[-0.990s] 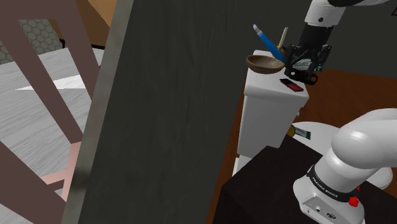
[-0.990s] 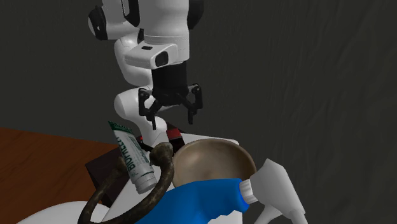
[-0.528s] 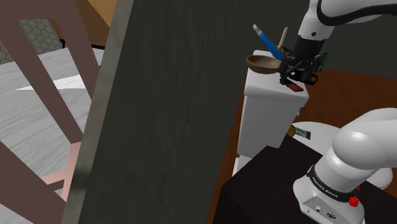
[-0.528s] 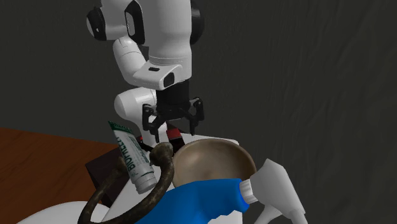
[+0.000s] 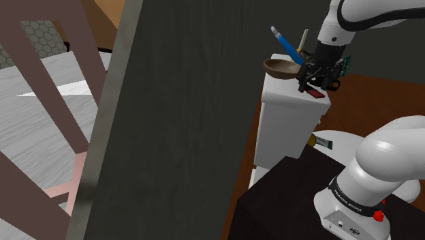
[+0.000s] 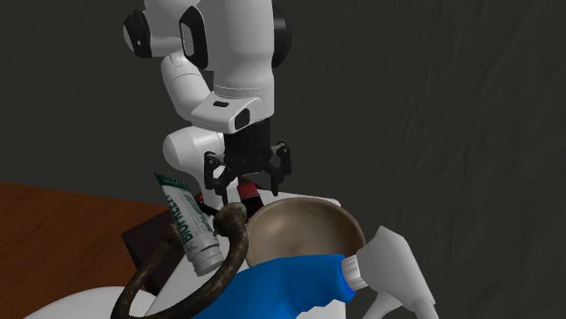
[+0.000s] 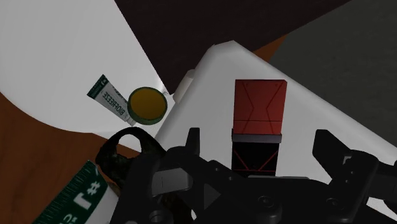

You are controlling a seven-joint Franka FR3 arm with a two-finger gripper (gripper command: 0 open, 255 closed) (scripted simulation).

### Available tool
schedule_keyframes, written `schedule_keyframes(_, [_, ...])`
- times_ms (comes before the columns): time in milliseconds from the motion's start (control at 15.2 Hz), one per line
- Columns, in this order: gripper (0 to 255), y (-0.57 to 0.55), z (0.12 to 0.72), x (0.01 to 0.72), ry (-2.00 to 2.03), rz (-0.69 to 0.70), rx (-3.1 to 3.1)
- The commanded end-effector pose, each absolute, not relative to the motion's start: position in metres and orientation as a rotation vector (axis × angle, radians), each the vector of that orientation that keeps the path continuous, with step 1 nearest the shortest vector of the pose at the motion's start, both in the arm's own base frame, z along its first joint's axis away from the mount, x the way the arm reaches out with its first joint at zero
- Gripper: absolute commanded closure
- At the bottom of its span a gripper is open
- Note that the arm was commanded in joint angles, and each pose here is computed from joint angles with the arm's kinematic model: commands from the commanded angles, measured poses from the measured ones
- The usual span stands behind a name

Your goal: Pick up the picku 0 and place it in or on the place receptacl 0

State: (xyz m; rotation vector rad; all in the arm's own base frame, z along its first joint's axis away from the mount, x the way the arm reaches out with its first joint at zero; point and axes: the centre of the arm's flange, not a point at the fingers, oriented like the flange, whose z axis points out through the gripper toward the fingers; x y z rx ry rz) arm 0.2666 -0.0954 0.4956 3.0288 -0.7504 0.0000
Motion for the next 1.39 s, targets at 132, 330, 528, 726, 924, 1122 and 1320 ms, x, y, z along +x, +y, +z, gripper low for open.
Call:
schedule_keyframes(132, [255,-0.095,0.496,0.267,-0.75,0.0,3.029])
schedule_keyframes(330, [255,-0.097,0.496,0.268,-0.75,0.0,3.029])
schedule_keyframes(528, [255,-0.096,0.496,0.268,-0.75,0.001,3.029])
schedule_keyframes(726, [255,-0.095,0.506,0.267,-0.75,0.0,3.029])
schedule_keyframes(924, [255,-0.095,0.522,0.267,-0.75,0.0,3.029])
schedule_keyframes(1122, [255,-0.095,0.538,0.267,-0.75,0.0,3.029])
schedule_keyframes(1320, [255,-0.095,0.554,0.267,-0.75,0.0,3.029])
